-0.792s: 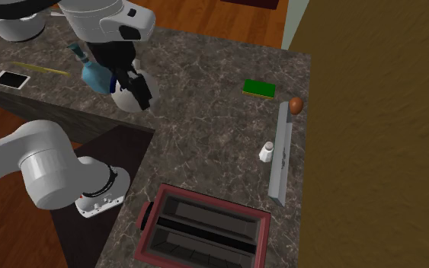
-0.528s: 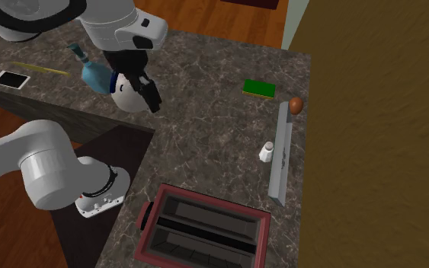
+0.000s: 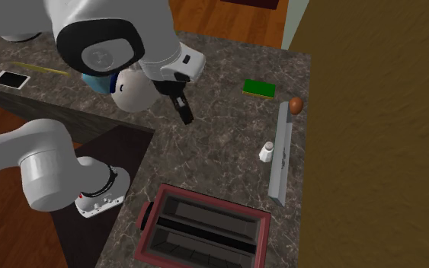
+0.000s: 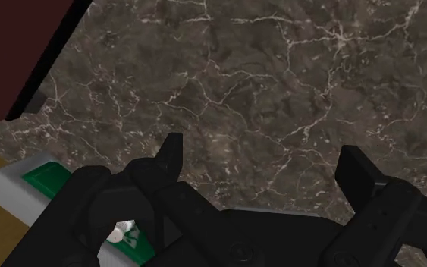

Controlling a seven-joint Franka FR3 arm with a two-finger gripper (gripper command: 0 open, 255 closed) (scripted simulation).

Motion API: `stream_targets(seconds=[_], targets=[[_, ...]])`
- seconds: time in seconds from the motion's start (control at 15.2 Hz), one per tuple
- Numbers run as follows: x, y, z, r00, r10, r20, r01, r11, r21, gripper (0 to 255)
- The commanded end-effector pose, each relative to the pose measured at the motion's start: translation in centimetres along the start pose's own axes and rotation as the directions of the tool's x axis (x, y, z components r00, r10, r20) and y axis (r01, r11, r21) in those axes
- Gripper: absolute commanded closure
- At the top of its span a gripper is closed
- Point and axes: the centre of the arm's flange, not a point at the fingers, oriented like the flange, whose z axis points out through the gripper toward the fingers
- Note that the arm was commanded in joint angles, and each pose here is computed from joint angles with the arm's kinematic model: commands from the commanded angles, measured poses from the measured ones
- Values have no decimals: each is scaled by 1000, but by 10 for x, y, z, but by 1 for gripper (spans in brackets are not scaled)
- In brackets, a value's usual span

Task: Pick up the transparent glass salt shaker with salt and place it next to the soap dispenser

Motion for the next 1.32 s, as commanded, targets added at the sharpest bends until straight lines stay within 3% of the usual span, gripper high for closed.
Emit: stream_targets(seconds=[0.0, 0.26, 0.59, 0.92, 1.25], targets=[[16, 9, 15, 998, 61, -33, -61, 998, 5, 0], [44, 31, 45, 980, 177, -90, -176, 984, 20, 0], [78, 62, 82, 935, 319, -157, -316, 948, 47, 0], [110, 98, 116, 864, 453, -219, -446, 891, 84, 0], [139, 138, 148, 770, 576, -273, -564, 816, 130, 0]])
